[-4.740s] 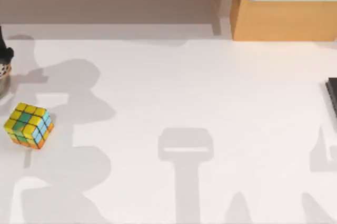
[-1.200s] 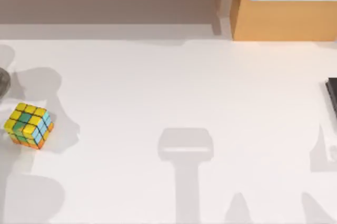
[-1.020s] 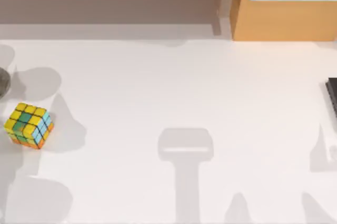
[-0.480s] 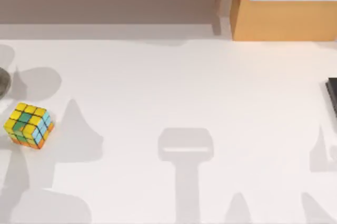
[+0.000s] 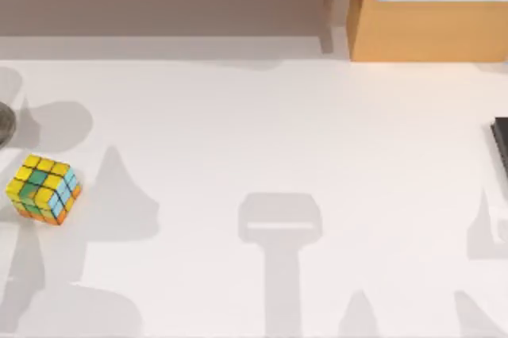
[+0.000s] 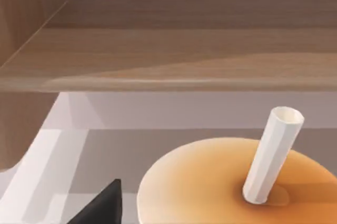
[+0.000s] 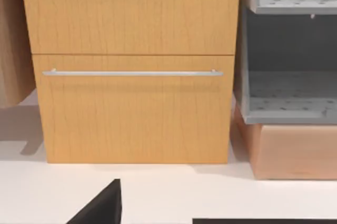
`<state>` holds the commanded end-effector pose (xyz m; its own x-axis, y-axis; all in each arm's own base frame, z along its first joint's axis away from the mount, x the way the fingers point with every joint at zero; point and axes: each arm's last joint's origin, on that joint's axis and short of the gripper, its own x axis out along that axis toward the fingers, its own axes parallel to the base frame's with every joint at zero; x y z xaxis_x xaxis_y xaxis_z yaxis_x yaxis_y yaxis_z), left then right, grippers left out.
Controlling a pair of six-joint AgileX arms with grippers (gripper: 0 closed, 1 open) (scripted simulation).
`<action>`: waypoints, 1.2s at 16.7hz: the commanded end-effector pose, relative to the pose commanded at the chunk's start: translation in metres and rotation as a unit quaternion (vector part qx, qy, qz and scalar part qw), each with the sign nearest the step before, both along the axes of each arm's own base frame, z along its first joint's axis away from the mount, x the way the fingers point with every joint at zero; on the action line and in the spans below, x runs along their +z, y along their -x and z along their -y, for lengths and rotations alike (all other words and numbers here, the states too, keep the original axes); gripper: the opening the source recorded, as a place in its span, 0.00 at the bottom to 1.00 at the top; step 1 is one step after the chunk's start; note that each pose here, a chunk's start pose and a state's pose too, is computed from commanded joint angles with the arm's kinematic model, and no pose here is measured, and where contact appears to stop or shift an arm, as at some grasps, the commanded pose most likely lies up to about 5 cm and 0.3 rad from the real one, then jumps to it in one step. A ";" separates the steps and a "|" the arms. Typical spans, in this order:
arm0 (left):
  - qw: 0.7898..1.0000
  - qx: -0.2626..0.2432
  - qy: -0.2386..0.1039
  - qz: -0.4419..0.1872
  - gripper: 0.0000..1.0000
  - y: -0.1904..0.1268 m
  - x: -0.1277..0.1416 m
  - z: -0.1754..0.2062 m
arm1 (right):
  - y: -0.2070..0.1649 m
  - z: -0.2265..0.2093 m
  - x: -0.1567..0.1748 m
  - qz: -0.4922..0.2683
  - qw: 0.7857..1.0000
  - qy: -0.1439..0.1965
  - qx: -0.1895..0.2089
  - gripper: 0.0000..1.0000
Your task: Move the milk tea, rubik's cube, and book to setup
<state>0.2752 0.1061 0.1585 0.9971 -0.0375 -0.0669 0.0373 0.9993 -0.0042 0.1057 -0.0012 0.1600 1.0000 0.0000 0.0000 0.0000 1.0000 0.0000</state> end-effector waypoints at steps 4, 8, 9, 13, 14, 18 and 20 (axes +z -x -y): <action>1.000 -0.005 -0.004 -0.002 1.00 -0.036 0.029 -0.001 | 0.000 0.000 0.000 0.000 1.000 0.000 0.000 1.00; 1.000 -0.021 -0.010 -0.021 1.00 -0.086 0.082 0.012 | 0.000 0.000 0.000 0.000 1.000 0.000 0.000 1.00; 0.999 -0.026 -0.010 -0.035 1.00 -0.096 0.094 0.019 | 0.000 0.000 0.000 0.000 1.000 0.000 0.000 1.00; 0.988 -0.050 -0.012 -0.144 1.00 -0.121 0.118 0.056 | 0.000 0.000 0.000 0.000 1.000 0.000 0.000 1.00; 0.982 -0.056 -0.016 -0.179 1.00 -0.123 0.119 0.066 | 0.000 0.000 0.000 0.000 1.000 0.000 0.000 1.00; 0.934 -0.079 -0.042 -0.346 1.00 -0.118 0.109 0.103 | 0.000 0.000 0.000 0.000 1.000 0.000 0.000 1.00; 0.892 -0.089 -0.062 -0.439 1.00 -0.108 0.095 0.115 | 0.000 0.000 0.000 0.000 1.000 0.000 0.000 1.00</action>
